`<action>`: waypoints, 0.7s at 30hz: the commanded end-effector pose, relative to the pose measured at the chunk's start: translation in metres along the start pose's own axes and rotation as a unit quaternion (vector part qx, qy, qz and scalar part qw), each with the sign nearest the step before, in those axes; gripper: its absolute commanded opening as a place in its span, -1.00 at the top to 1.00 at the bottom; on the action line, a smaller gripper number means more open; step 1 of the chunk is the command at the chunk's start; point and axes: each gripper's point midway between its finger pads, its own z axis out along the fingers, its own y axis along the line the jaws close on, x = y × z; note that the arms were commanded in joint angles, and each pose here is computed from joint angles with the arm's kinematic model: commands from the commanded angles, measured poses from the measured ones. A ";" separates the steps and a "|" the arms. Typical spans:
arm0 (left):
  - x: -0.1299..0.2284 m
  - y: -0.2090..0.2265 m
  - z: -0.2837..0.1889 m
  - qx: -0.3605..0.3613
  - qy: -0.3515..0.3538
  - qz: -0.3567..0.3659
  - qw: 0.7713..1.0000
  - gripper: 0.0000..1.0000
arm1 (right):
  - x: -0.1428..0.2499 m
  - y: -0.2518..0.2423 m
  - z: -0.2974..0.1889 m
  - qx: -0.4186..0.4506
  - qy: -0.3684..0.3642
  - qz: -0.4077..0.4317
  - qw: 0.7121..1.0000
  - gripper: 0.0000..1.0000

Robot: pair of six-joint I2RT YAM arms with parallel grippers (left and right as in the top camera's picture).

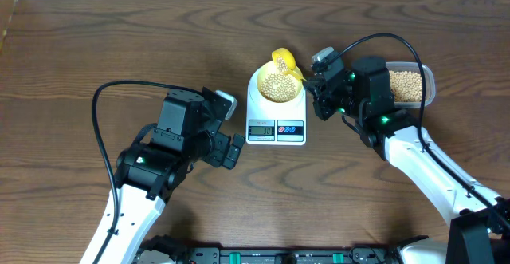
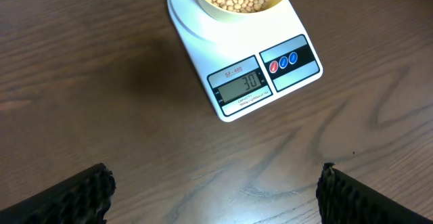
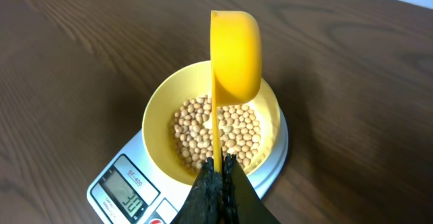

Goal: Scoop item into bowl and weigh 50g on scale
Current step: 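Hold the tipped yellow scoop over the yellow bowl to empty it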

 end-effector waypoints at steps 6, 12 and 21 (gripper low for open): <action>-0.001 0.000 0.000 0.003 0.000 -0.001 1.000 -0.96 | 0.003 0.007 0.003 -0.013 0.005 -0.014 1.000 0.98; -0.001 0.000 0.000 0.003 0.000 -0.001 1.000 -0.96 | 0.003 0.008 0.003 -0.015 0.003 -0.015 1.000 0.98; -0.001 0.000 0.000 0.003 0.000 -0.001 1.000 -0.96 | 0.002 0.004 0.003 -0.006 0.001 -0.016 1.000 0.98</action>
